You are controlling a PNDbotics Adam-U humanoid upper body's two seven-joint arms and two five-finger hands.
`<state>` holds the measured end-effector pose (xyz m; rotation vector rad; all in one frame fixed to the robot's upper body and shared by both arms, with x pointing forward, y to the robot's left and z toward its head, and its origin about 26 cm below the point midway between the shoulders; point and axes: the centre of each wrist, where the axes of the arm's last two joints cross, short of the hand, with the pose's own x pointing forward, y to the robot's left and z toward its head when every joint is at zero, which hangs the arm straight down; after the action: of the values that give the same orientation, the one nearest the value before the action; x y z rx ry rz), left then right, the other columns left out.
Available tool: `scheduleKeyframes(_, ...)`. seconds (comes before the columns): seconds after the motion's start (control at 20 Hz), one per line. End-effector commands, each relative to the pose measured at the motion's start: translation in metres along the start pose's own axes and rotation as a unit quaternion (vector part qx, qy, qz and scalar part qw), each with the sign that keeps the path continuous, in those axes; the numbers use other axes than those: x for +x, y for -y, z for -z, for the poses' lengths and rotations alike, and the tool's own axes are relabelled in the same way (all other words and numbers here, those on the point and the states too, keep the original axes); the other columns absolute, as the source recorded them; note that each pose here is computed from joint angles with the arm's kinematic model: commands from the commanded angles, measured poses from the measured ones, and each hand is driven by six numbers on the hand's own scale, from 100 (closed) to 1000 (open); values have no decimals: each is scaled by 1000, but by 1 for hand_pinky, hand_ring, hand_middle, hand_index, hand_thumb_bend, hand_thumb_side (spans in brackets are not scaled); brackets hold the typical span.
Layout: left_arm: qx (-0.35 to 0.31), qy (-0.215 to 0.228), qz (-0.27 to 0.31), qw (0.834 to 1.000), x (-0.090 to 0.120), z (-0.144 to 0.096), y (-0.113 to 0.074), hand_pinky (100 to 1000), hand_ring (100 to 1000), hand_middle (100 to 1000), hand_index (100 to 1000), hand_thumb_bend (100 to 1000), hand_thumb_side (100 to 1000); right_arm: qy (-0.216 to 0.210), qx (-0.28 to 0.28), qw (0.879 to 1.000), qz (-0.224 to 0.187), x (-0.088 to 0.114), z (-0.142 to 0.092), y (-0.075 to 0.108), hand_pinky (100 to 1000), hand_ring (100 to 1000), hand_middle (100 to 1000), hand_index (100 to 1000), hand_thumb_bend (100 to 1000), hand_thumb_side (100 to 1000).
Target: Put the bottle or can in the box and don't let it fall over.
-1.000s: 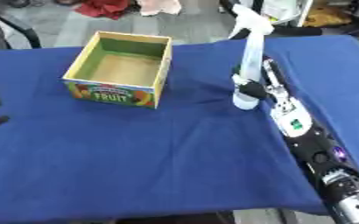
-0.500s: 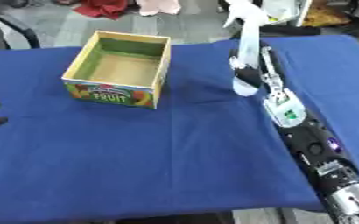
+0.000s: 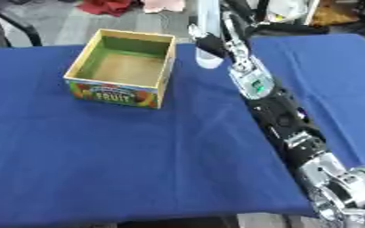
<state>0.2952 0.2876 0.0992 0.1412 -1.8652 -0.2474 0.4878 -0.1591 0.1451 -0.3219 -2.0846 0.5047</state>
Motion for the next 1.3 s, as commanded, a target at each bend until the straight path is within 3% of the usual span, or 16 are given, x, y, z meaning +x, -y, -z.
scheduleKeyframes(0.05, -13, 19, 0, 1000, 9, 6, 1, 832, 937, 937, 867, 521, 826, 28, 7, 1000, -7, 19, 14, -13, 902, 912, 828, 273, 100, 338)
scheduleKeyframes(0.35, -37, 39, -8, 999, 17, 16, 10, 833, 937, 937, 867, 522, 826, 50, 8, 997, -50, 31, 17, -38, 927, 936, 853, 303, 100, 342)
scheduleKeyframes(0.45, -42, 43, -9, 998, 19, 18, 11, 833, 937, 937, 867, 522, 825, 51, 3, 996, -67, 32, 18, -39, 951, 958, 885, 416, 100, 327)
scheduleKeyframes(0.5, -43, 45, -10, 998, 20, 18, 11, 833, 937, 937, 867, 522, 825, 52, 0, 995, -80, 31, 18, -39, 961, 969, 910, 532, 100, 144)
scheduleKeyframes(0.55, -44, 46, -10, 998, 20, 19, 12, 833, 937, 937, 867, 522, 825, 54, -1, 994, -95, 31, 18, -38, 961, 969, 910, 532, 100, 144)
scheduleKeyframes(0.6, -45, 47, -10, 998, 21, 19, 12, 833, 937, 937, 867, 522, 825, 52, 19, 991, -122, 29, 18, -39, 1000, 1000, 1000, 1000, 100, 368)
scheduleKeyframes(0.7, -46, 47, -10, 998, 21, 20, 12, 833, 937, 937, 867, 522, 825, 49, 43, 984, -169, 27, 18, -36, 1000, 1000, 1000, 1000, 105, 558)
scheduleKeyframes(0.85, -48, 48, -10, 998, 22, 20, 12, 833, 937, 937, 867, 523, 825, 36, 26, 978, -202, 24, 18, -29, 1000, 1000, 1000, 1000, 164, 627)
scheduleKeyframes(0.9, -47, 47, -10, 998, 21, 20, 12, 833, 937, 937, 866, 523, 825, 31, 15, 978, -207, 22, 18, -25, 1000, 1000, 1000, 1000, 209, 708)
scheduleKeyframes(0.95, -47, 47, -10, 998, 21, 20, 12, 833, 937, 937, 866, 523, 825, 26, 4, 978, -208, 21, 19, -22, 1000, 1000, 1000, 1000, 100, 785)
scheduleKeyframes(1.0, -47, 46, -10, 998, 21, 20, 11, 833, 937, 937, 866, 523, 825, 19, -7, 978, -208, 20, 19, -18, 1000, 1000, 1000, 1000, 223, 748)
scheduleKeyframes(1.3, -41, 40, -6, 998, 19, 18, 8, 833, 937, 937, 866, 524, 824, -6, -52, 981, -188, 13, 20, 6, 1000, 1000, 1000, 1000, 175, 752)
